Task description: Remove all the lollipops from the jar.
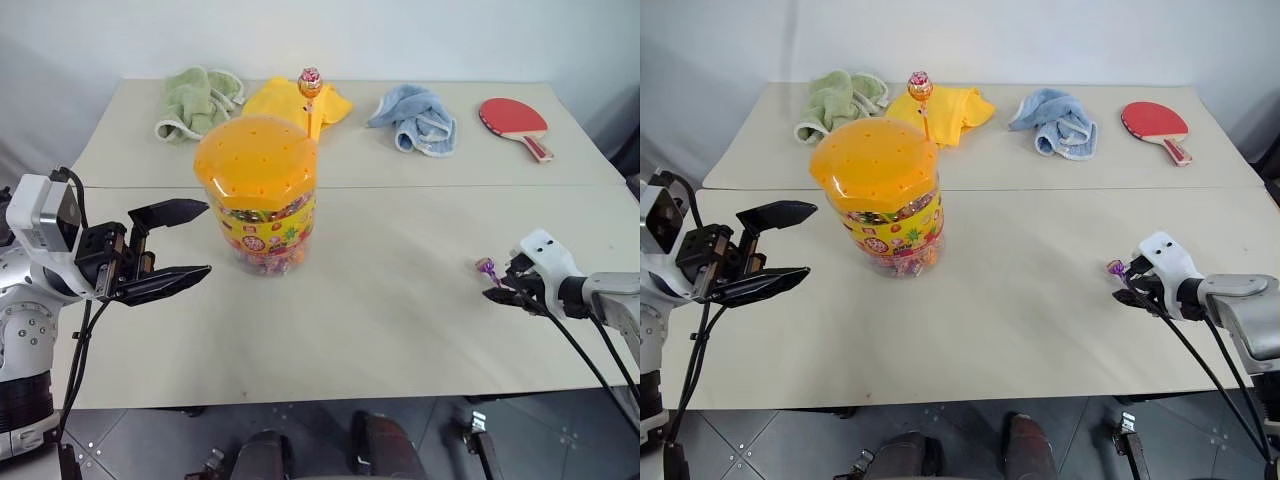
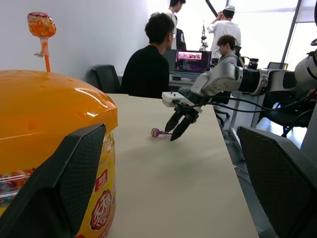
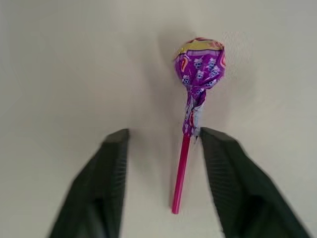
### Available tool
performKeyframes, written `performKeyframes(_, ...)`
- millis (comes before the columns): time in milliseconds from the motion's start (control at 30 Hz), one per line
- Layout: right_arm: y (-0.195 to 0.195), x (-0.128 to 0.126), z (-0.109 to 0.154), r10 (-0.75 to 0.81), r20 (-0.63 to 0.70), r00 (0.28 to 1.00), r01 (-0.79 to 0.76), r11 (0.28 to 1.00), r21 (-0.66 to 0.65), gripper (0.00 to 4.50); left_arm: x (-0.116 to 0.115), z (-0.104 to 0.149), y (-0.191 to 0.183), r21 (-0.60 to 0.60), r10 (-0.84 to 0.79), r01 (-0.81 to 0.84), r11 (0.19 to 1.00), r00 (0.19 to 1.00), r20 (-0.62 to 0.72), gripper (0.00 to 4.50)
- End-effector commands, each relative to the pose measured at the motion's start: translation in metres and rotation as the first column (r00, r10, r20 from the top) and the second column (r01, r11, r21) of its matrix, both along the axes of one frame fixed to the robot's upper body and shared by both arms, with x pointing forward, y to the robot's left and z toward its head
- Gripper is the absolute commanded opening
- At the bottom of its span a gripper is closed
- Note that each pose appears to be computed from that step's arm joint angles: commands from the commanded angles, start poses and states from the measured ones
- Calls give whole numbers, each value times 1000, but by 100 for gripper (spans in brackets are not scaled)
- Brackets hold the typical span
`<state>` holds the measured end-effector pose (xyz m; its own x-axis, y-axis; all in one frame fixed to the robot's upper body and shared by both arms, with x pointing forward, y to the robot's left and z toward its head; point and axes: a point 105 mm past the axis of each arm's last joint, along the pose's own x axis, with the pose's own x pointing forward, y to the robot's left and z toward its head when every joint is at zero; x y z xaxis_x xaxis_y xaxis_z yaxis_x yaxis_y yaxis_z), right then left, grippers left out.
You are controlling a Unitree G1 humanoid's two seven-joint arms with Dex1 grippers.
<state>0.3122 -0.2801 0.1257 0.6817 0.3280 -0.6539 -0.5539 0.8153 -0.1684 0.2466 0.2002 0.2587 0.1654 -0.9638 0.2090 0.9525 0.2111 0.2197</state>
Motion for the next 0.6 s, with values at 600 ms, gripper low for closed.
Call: performKeyframes(600,216,58,194,264,730,630,-685,631,363,447,17,30,55,-493,298,-281,824,953,-45,450)
